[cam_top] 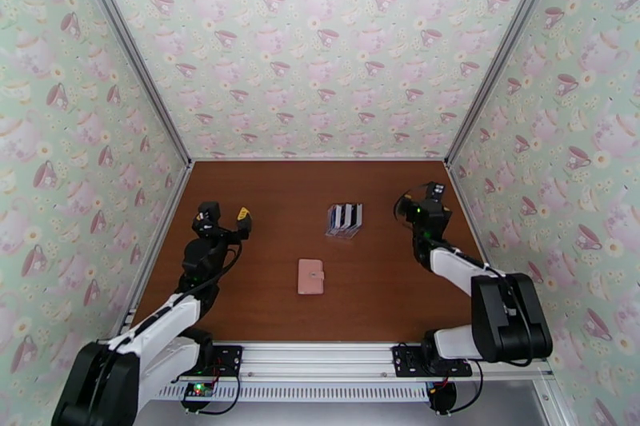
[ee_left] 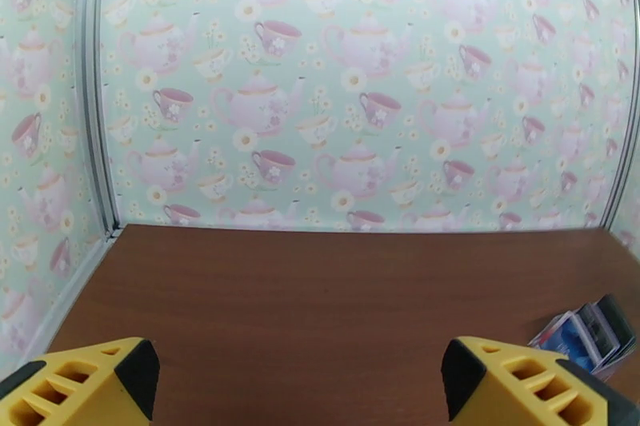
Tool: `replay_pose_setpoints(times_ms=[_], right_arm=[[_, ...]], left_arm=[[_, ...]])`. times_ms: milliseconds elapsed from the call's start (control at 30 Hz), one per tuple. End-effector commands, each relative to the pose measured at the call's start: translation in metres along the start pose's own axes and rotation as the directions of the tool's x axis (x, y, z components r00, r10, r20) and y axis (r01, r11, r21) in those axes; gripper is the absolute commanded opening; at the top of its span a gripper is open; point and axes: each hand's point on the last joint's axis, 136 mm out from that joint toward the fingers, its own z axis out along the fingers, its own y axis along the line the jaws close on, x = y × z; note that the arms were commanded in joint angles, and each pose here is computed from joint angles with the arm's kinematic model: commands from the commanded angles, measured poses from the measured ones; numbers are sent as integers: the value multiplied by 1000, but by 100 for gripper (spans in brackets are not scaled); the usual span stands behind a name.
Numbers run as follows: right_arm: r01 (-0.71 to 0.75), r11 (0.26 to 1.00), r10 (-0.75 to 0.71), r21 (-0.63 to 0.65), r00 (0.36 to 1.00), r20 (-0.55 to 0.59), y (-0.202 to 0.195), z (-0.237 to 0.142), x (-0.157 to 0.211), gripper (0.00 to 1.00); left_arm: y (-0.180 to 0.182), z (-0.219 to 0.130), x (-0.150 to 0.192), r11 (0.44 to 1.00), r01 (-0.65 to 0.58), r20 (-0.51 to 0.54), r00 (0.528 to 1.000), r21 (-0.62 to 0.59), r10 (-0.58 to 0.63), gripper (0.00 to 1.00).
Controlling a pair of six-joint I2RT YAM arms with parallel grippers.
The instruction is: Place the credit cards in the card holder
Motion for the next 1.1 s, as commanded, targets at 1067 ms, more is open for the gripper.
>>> replay_pose_setpoints(times_ms=[1067], right_arm=[[106, 764, -424, -637, 826, -371, 209, -231, 117, 81]], left_arm=[[-151, -65, 134, 865, 496, -837, 503, 77, -214, 80]])
